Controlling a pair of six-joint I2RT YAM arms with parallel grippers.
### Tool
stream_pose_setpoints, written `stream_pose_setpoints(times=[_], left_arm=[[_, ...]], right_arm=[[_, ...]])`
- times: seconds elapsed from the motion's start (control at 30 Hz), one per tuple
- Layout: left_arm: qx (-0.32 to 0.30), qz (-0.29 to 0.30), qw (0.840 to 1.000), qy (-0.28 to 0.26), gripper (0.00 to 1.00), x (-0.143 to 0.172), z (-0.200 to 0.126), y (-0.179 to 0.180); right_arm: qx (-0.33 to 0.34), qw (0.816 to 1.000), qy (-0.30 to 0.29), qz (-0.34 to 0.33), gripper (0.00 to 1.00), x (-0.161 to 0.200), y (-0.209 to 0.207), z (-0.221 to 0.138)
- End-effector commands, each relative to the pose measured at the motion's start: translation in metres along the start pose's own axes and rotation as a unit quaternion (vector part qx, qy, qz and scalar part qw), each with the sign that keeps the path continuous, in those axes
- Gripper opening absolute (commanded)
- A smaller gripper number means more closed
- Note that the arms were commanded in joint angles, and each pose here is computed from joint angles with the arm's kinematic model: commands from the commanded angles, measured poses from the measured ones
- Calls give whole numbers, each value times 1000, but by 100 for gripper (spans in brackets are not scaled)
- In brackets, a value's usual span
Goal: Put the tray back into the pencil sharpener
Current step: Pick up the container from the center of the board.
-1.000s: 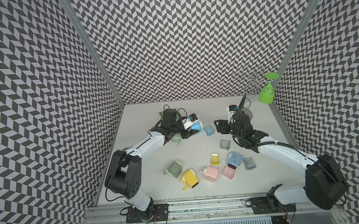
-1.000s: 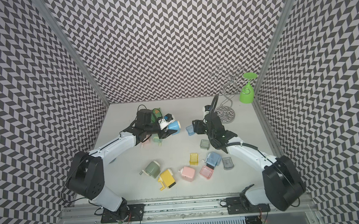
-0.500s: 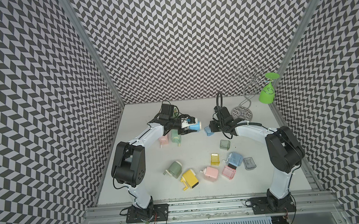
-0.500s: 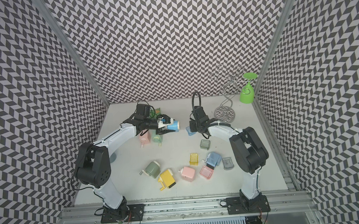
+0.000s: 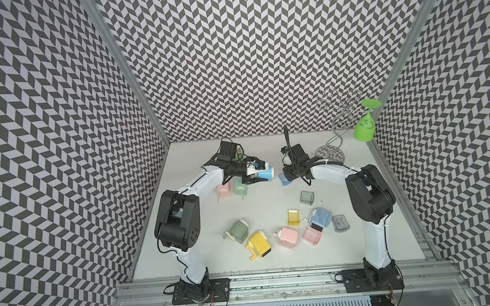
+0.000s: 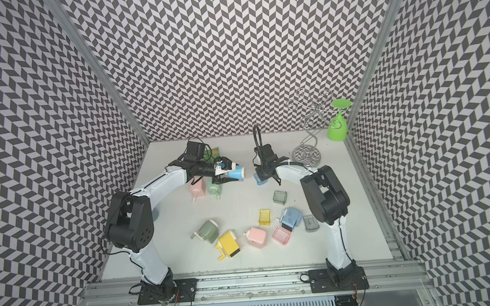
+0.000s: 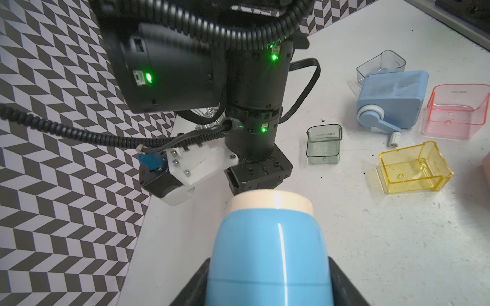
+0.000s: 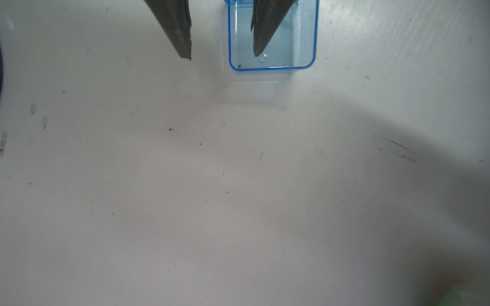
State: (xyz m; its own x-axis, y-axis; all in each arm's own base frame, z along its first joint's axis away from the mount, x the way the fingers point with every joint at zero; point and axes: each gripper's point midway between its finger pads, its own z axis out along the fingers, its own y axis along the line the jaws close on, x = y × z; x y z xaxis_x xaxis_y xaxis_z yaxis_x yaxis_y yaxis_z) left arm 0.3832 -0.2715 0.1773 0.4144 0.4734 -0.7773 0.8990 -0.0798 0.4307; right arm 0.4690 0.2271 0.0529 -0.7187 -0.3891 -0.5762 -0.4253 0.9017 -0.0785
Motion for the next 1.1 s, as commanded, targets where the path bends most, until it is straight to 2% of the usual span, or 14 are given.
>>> stream_pose_setpoints(times=[0.0,0.47,0.63,0.73,0.87,0.97,1.07], left_arm=[[0,9,1000,-18,10,-10,-3,4],[-4,15,999,-31,8,-19,-7,1],[-13,18,999,-49,7,-26,-14,-5],[-18,15,998,-61,7,-30,-18,-10],[-24,27,997,-68,7,-34,-22,-15],[-26,29,997,-71,7,-35,-22,-18],[-21,26,997,-74,7,-33,-20,-21]], right_arm=[[11,999,7,-29,33,-1,-3,6],[-14,998,27,-58,1,4,4,11],[-24,994,13,-106,0,-5,-6,-12],[-48,983,-5,-178,0,-9,-6,-29],[-72,946,-21,-316,0,0,3,-36],[-67,930,-12,-360,0,-1,1,-28],[-102,920,3,-379,0,-1,10,-20]])
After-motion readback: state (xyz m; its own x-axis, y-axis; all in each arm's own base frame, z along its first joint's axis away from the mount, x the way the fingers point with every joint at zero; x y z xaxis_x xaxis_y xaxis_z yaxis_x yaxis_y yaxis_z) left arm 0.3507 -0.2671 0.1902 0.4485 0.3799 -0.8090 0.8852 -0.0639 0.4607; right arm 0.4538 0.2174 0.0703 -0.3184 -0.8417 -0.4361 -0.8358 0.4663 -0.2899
